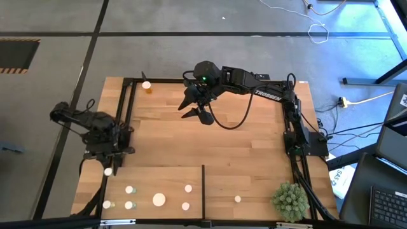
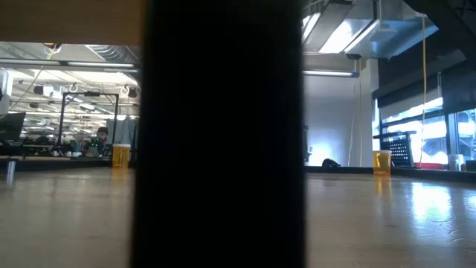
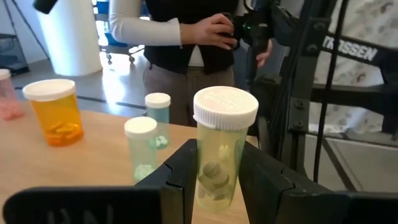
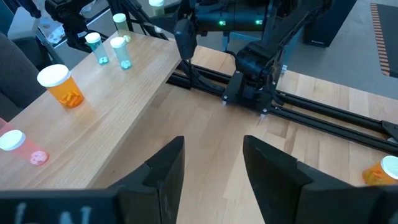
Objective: Pick and place medicine bottles onto shelf by color
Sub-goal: Put the top right yellow pill bottle on the shelf aligned with the other yellow pill bottle
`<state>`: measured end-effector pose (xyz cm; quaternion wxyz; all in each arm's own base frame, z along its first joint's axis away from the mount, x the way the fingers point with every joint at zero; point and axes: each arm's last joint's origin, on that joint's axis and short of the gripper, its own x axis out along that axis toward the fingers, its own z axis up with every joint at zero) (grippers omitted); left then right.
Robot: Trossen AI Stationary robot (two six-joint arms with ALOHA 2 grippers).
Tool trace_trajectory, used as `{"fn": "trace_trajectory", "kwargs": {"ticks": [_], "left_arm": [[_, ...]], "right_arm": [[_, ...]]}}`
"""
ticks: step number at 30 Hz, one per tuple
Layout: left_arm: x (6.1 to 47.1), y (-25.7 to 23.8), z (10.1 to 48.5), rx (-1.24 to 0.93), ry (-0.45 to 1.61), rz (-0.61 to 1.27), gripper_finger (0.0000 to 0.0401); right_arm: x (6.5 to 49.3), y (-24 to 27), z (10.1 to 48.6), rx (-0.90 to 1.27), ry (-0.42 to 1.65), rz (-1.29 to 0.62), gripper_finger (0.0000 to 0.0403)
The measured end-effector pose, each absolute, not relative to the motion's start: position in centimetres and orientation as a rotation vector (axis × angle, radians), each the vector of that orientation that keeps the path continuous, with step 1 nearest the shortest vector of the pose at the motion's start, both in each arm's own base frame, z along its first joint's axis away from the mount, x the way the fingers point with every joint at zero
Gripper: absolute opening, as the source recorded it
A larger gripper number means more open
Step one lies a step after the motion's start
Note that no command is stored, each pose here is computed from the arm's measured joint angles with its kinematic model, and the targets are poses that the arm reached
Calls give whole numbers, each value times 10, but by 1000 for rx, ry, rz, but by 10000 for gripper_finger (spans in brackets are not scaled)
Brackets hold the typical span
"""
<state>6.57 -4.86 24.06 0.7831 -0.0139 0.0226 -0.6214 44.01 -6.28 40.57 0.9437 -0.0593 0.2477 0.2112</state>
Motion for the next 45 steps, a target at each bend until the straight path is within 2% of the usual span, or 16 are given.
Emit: {"fn": "trace_trajectory", "kwargs": {"ticks": [45], "left_arm": [[69,-106,226,81,189,-1286,92]], "right_arm": [[440,-63,405,-121,506,430,166]]}}
